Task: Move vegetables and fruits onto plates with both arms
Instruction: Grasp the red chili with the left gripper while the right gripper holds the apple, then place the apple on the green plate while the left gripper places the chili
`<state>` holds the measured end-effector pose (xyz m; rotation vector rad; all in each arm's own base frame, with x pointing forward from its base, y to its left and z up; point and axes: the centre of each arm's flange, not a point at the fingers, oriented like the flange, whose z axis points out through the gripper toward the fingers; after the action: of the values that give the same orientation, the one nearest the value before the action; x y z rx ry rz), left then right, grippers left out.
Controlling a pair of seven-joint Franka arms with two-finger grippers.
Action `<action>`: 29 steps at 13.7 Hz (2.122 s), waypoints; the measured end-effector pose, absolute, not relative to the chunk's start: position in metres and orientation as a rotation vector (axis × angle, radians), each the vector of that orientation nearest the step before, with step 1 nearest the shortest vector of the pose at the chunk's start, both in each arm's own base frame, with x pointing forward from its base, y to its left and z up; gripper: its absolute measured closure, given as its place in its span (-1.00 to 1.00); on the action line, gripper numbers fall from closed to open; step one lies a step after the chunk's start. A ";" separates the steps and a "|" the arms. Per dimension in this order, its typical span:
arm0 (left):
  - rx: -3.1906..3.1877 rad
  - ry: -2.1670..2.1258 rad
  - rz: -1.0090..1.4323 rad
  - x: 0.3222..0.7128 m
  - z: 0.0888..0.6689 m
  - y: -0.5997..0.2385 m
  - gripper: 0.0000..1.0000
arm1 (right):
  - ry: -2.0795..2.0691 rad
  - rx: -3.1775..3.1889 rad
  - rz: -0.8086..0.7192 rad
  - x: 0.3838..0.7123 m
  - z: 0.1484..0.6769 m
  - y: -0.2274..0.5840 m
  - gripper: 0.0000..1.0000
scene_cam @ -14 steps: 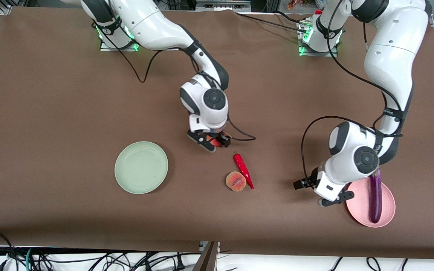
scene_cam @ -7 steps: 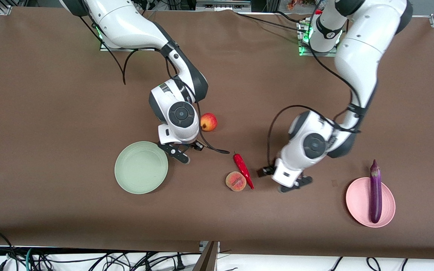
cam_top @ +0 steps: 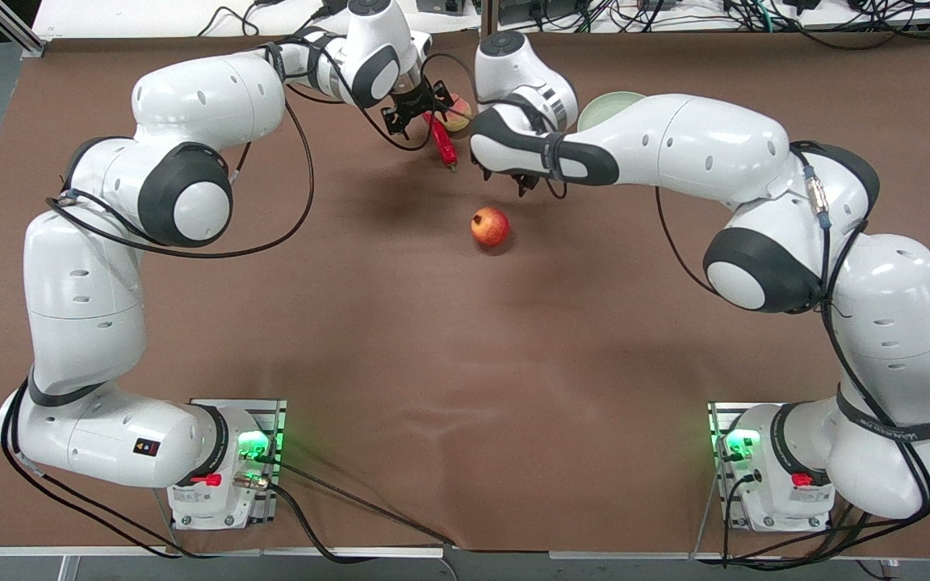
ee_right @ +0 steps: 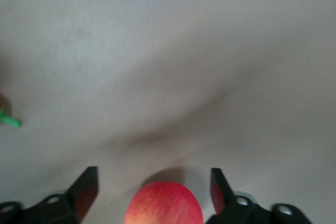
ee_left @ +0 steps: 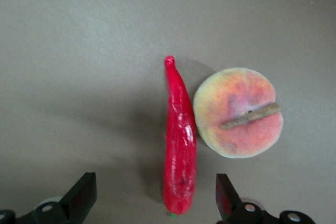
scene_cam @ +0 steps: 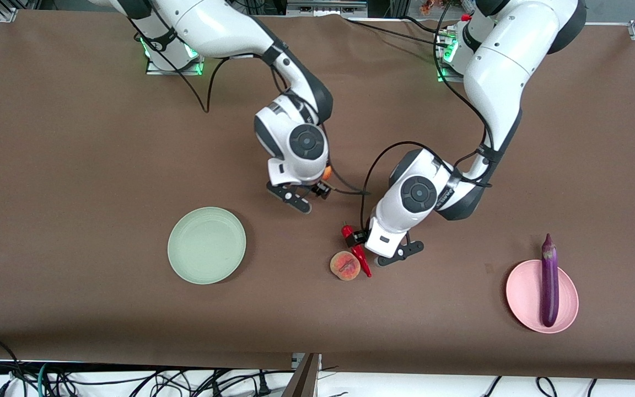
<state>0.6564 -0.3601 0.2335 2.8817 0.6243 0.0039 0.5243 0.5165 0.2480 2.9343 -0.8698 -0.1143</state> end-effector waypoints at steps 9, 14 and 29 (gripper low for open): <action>2.891 0.657 0.111 0.636 0.194 -0.391 -0.80 | -1.056 2.900 -0.254 0.475 0.217 0.550 -1.00; 2.893 0.634 0.134 0.635 0.188 -0.392 -0.59 | -1.127 2.928 -0.273 0.467 0.215 0.563 -1.00; 2.987 0.489 0.268 0.719 0.249 -0.229 0.37 | -0.707 2.962 -0.282 0.603 0.310 0.380 -0.73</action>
<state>0.7192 -0.2286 0.2489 2.9872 0.4889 0.2681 0.6034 0.3796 0.3099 2.9624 -0.7070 -0.2815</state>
